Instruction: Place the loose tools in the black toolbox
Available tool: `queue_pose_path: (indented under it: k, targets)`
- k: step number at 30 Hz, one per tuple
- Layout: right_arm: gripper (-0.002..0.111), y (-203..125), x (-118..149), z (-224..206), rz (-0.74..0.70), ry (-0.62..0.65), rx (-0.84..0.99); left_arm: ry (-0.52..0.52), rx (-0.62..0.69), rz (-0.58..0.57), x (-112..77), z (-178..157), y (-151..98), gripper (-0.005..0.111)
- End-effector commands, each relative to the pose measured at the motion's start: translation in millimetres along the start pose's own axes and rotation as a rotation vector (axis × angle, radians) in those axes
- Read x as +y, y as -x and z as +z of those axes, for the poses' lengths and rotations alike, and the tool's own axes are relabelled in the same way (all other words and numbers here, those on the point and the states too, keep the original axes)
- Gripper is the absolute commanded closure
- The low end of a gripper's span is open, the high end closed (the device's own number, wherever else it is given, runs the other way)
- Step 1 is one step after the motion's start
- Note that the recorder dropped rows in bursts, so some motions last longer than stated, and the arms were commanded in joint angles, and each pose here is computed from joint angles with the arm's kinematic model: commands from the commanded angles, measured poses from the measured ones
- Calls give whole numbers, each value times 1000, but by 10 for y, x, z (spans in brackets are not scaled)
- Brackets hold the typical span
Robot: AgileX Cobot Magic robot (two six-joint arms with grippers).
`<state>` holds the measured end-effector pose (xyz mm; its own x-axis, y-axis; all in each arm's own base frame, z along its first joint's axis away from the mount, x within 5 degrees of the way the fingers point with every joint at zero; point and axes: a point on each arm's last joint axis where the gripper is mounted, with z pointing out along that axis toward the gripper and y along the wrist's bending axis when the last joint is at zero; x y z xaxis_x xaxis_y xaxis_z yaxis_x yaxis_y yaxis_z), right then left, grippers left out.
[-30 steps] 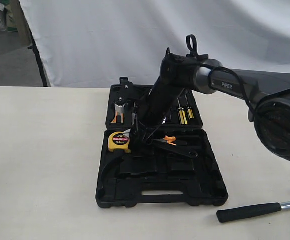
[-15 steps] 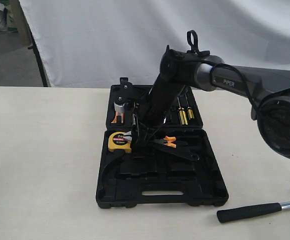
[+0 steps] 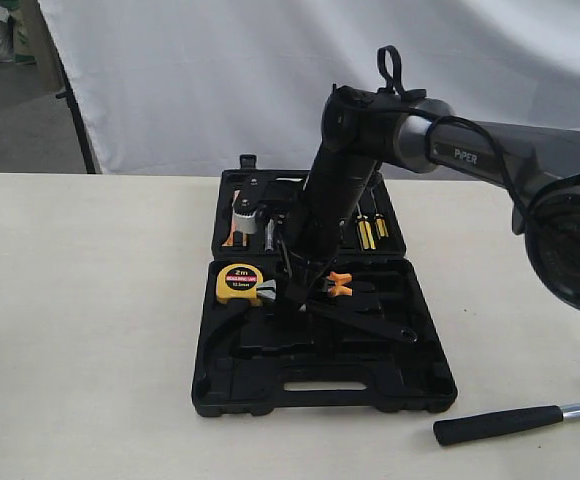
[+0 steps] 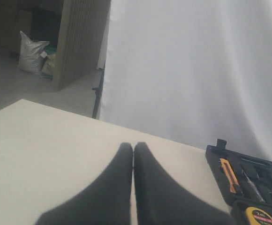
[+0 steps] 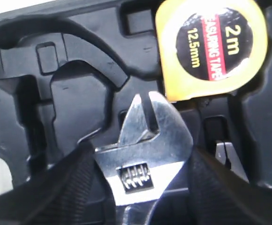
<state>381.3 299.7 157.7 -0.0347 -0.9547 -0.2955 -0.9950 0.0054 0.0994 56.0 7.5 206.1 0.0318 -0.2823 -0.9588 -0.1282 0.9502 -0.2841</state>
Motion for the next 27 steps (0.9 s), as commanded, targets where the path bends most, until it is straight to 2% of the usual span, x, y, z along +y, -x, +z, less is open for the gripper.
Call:
queue_pose_path:
  k: [1, 7, 27]
  targets:
    - [108, 66, 67, -42, -12, 9, -6, 21, -20, 0, 9, -4, 21, 106]
    - [108, 80, 159, 76, -43, 26, 45, 21, -20, 0, 9, -4, 21, 106]
    - [108, -31, 114, 101, -54, -39, 172, 21, -20, 0, 9, -4, 21, 106]
